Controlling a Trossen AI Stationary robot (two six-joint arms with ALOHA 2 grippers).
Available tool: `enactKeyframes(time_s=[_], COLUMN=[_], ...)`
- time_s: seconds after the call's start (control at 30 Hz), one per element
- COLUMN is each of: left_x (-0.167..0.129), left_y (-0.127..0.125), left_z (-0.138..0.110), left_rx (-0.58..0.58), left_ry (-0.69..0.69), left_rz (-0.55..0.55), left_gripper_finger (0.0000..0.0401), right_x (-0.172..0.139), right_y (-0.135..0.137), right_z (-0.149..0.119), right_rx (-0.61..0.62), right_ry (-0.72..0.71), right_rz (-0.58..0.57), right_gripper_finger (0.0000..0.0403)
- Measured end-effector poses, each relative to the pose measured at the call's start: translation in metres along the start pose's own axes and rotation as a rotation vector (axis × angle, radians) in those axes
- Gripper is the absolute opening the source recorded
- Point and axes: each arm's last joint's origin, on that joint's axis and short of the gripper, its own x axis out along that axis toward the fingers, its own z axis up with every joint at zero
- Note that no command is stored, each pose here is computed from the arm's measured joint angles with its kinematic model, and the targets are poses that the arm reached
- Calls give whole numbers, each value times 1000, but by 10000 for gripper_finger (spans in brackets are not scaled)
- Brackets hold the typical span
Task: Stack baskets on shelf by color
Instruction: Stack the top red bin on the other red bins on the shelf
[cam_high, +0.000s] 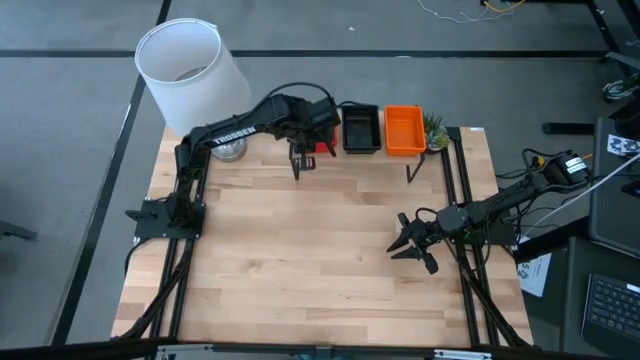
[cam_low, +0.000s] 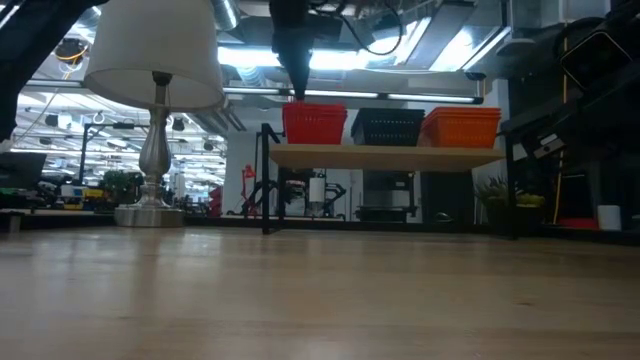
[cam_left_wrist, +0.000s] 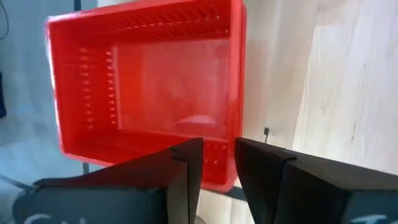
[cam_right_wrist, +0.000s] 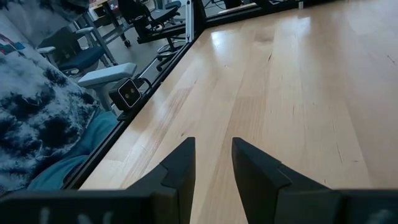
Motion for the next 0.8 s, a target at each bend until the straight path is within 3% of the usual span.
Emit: enactKeyframes(time_s=[0.23,0.5,0.63,0.8], left_x=[2,-47,-67,-52], left_y=[-7,-4,-10,2], left_z=[5,10,8,4], left_rx=[29,22,23,6], left_ry=[-36,-148,-206,-165], left_rz=[39,95,94,100], left_gripper_finger=[83,83,83,83], right_x=[0,0,0,0], right_y=[0,0,0,0], right_z=[-1,-1,-2,-2], right_rx=[1,5,83,133], right_ry=[6,14,16,29], right_rz=[-2,-3,-1,20], right_gripper_finger=[106,106,106,106])
